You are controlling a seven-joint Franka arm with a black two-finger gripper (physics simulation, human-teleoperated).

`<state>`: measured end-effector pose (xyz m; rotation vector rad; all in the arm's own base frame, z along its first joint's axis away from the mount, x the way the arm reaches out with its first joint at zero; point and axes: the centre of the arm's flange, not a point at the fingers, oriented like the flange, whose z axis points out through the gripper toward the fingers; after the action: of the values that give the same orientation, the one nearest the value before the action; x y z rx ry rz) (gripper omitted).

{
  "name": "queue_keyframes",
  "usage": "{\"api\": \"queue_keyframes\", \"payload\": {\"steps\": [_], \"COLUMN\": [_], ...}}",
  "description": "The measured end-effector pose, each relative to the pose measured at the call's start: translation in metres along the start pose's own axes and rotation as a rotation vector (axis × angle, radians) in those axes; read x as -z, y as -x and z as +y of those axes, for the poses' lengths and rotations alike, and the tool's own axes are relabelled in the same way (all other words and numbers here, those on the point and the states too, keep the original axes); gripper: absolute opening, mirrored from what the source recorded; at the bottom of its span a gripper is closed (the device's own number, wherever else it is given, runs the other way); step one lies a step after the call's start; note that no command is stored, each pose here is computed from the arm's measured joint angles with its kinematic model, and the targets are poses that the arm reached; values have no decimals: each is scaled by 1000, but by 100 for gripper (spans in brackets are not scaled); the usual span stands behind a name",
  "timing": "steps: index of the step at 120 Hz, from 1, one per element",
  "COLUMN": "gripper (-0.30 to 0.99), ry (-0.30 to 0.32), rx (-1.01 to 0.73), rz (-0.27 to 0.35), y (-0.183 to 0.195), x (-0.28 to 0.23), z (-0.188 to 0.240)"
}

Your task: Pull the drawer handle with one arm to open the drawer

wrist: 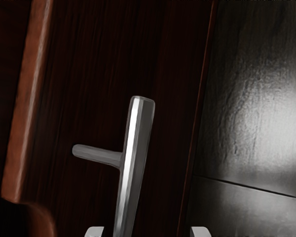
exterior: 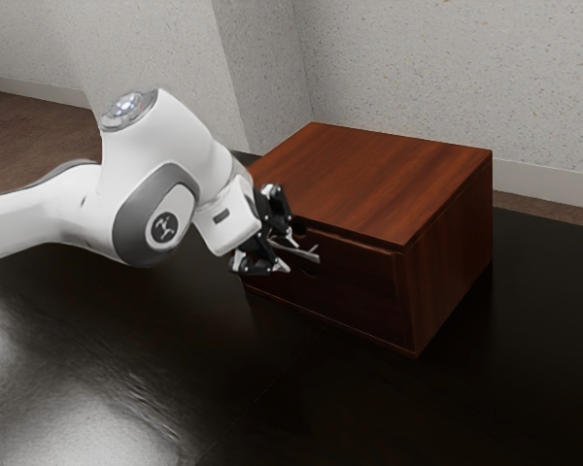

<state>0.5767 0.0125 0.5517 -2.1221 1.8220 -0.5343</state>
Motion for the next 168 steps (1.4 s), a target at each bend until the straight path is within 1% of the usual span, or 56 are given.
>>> {"api": "queue_keyframes", "payload": {"steps": [32,45,66,87,168], "gripper": [11,12,10,6,5], "ry": [1,7,11,2,-14], "rx": [7,8,11,14,25], "rz": [6,7,9,16,27], "y": [4,4,6,9,20], "x": [10,10,13,25,50], "z": [14,20,29,41,81]}}
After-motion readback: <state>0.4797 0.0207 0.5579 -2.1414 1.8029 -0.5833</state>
